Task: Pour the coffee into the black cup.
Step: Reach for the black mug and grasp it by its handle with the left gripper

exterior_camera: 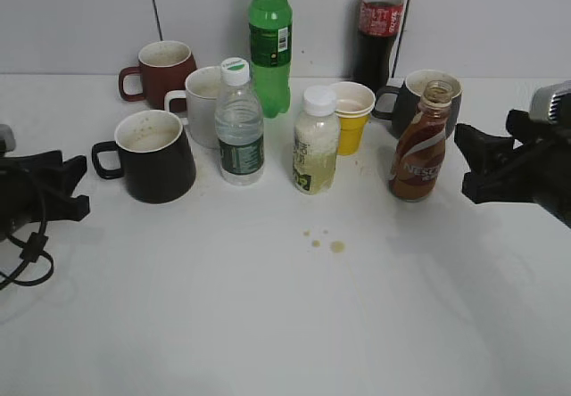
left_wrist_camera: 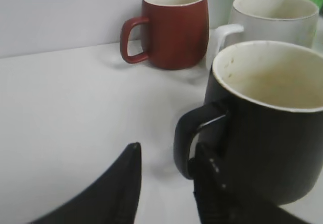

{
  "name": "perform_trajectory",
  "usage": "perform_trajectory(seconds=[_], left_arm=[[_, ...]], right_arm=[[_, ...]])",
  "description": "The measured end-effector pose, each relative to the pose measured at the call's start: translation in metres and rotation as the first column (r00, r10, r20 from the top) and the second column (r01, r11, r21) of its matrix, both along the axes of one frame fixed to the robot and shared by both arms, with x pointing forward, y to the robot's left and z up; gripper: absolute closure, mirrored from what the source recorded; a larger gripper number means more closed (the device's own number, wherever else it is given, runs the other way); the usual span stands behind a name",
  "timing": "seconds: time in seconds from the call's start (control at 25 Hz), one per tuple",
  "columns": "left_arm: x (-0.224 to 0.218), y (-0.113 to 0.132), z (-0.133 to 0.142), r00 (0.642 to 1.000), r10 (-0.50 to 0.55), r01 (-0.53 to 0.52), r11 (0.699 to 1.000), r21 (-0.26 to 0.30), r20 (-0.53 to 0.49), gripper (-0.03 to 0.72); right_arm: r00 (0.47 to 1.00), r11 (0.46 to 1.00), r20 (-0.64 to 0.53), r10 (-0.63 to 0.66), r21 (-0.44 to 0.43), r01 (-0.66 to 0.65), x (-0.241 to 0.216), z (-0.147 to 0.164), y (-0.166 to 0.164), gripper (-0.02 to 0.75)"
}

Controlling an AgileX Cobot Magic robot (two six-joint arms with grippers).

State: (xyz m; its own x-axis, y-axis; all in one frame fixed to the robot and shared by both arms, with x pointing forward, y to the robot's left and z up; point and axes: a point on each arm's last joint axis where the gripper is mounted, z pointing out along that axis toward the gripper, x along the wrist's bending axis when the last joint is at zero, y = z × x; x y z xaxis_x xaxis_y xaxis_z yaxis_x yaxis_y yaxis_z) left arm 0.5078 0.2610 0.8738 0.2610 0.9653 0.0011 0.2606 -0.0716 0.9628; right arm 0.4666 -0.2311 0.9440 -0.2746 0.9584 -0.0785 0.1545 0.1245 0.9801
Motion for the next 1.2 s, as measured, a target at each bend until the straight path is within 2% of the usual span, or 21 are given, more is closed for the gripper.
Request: perform_trajectory(seconds=[0.32, 1.2], left_arm=[[0.025, -0.008, -0.010, 0.998, -0.063, 0.063, 0.998, 0.007, 0.023, 0.387], [0.084, -0.013, -0.034, 0.995, -0.061, 0.060, 0.998, 0.012, 0.074, 0.386]], right_arm=[[0.995, 1.000, 0.101, -0.005, 0.024, 0.002, 0.007, -0.006, 0.002, 0.256], [0.995, 1.000, 0.103, -0.005, 0.024, 0.002, 0.008, -0.010, 0.002, 0.257]])
